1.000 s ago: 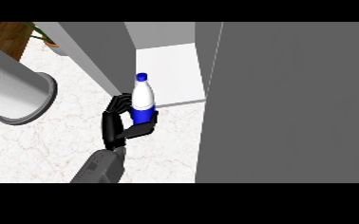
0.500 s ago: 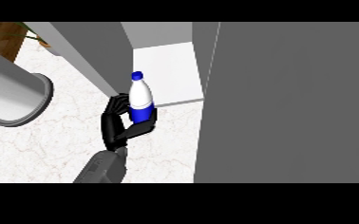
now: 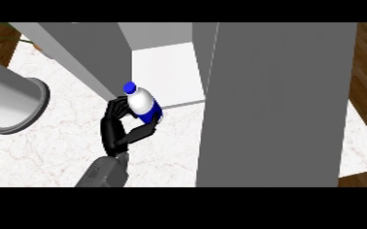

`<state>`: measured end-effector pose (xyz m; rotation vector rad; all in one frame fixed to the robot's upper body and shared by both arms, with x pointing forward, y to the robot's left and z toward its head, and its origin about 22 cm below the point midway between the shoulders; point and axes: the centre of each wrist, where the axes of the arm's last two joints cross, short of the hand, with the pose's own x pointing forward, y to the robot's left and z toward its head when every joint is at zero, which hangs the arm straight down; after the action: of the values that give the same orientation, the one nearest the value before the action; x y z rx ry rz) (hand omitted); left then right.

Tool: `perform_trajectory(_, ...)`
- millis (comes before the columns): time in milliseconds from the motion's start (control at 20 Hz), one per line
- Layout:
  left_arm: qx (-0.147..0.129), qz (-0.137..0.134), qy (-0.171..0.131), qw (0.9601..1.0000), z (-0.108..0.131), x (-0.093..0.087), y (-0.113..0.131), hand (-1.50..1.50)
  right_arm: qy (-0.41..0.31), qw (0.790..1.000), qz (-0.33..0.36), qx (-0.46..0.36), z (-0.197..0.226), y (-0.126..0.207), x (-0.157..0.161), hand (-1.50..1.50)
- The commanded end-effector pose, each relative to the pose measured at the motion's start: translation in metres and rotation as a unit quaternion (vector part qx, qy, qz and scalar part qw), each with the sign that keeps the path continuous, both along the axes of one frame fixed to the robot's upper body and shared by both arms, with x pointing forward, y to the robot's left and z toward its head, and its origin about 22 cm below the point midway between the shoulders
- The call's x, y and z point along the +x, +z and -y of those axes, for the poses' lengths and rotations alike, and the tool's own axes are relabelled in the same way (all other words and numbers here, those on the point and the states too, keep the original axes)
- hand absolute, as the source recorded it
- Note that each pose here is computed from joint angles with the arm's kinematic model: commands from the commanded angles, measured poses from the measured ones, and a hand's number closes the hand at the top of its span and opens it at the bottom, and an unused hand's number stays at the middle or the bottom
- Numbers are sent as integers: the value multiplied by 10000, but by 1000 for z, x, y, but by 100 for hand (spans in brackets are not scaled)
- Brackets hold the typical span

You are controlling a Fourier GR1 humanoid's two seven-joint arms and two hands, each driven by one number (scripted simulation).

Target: Pick up the bottled water, place it into the cabinet and close the cabinet

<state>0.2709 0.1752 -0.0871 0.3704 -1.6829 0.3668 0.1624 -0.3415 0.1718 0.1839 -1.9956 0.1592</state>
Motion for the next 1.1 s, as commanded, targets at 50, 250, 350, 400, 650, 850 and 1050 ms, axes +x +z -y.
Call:
perform_trajectory(50, -289, 279, -607, 9974, 37, 66, 56, -150, 60, 10000, 12, 34, 0, -1, 4, -150)
perform_trajectory(250, -321, 313, -580, 9973, 30, 70, 64, -150, 127, 9999, 36, 64, -1, 1, 4, -150)
perform_trajectory(350, -296, 306, -630, 9971, 42, 70, 65, -150, 86, 9999, -62, 91, 3, -3, 4, -150)
perform_trajectory(400, -264, 303, -606, 9974, 45, 69, 63, -150, 121, 9999, -55, 86, 5, -2, 6, -150)
perform_trajectory(650, -76, 183, -686, 9974, 31, 113, 93, -150, 54, 10000, 68, -5, 10, 3, 0, -150)
perform_trajectory(850, 283, 276, -1013, 9941, 46, 134, 110, -150, 92, 9999, 108, -25, 9, 1, 1, -150)
perform_trajectory(1050, 563, 424, -1641, 9839, 62, 144, 121, -150, -35, 9999, 83, -52, 18, 4, 3, -150)
